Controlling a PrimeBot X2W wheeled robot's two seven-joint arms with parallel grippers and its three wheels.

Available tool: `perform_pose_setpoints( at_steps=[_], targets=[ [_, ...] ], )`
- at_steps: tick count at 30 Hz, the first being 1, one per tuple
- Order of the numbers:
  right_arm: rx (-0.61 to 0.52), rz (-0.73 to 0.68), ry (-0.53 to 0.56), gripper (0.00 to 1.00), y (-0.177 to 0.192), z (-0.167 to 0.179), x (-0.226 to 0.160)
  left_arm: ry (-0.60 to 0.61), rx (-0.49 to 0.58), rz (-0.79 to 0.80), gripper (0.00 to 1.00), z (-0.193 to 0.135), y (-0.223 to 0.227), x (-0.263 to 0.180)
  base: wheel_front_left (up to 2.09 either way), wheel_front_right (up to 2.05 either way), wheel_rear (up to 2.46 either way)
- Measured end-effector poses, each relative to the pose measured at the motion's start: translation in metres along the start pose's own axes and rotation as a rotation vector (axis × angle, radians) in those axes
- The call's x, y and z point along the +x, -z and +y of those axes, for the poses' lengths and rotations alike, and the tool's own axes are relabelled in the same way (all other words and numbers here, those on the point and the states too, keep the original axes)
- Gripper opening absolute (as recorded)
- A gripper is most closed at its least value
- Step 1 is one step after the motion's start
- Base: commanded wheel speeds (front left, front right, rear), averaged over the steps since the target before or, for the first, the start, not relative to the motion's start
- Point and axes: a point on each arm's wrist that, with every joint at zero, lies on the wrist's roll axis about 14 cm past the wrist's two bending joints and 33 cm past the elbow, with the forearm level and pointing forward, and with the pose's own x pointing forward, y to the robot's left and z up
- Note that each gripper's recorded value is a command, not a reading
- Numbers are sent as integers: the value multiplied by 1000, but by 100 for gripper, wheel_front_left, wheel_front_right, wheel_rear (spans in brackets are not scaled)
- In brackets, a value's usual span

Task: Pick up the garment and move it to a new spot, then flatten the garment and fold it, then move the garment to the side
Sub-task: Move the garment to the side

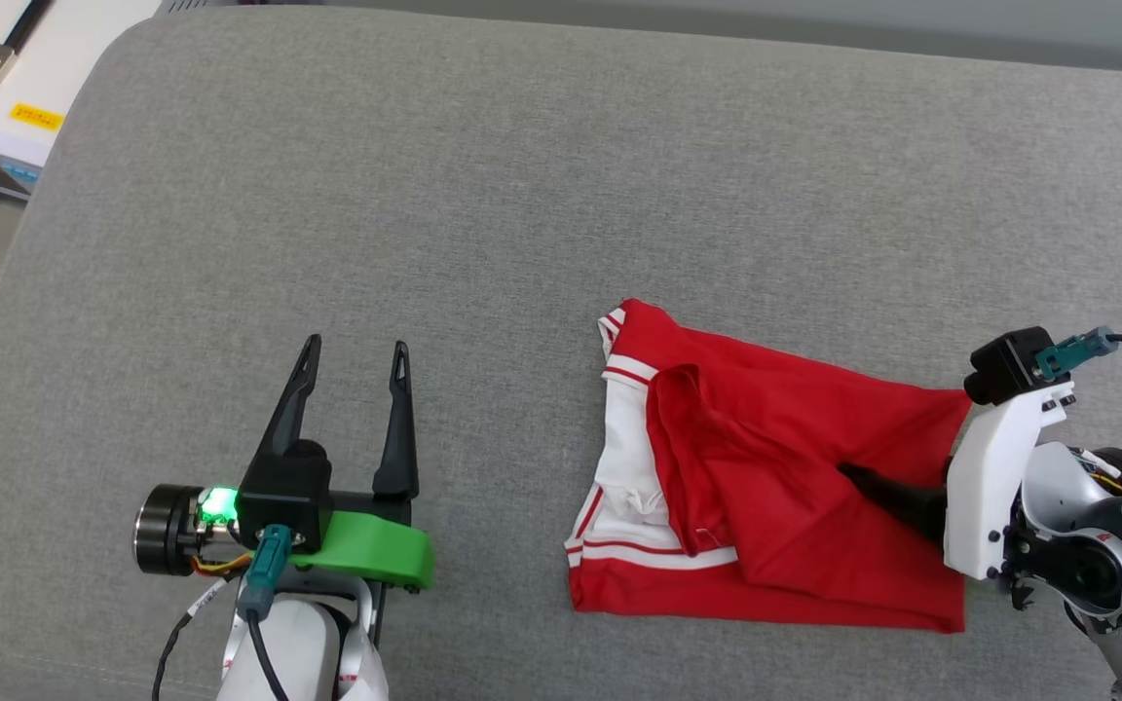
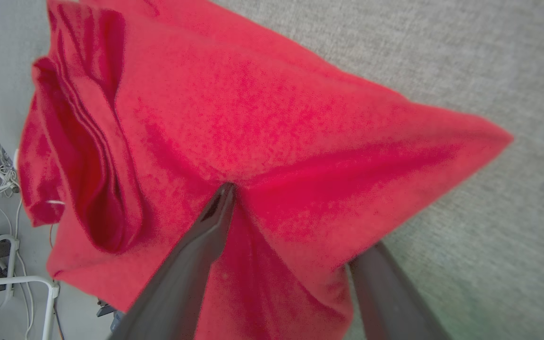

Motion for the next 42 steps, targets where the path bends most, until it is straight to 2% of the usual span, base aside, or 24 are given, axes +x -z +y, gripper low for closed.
perform_pose_setpoints(
  at_steps=[1, 2, 9, 15, 20, 25, 32, 42],
  targets=[
    [-2, -9, -6, 46, -2, 1, 2, -4, 1, 3, 100, 1, 1, -1, 0, 0, 0],
    [-11, -25, -10, 0, -5, 3, 3, -8, 2, 6, 100, 3, 2, -1, 0, 0, 0],
    [-141, -132, -7, 0, -25, 13, -9, -20, 1, -10, 100, 6, -5, -6, 0, 0, 0],
    [-328, -277, 35, 0, -66, 21, -45, 11, -14, -17, 100, -6, -7, -7, 0, 0, 0],
    [-441, -317, 120, 0, -77, 10, -82, 77, -33, -32, 100, -29, -10, 2, 0, 0, 0],
    [-436, -323, 199, 0, -71, -9, -112, 149, -52, -50, 100, -55, -12, 14, 0, 0, 0],
    [-347, -321, 371, 0, -55, -63, -156, 264, -59, -80, 100, -95, -15, 35, 0, 0, 0],
    [-236, -176, 738, 0, -34, -190, -216, 340, -59, -100, 100, -117, -1, 72, 0, 0, 0]
  ],
)
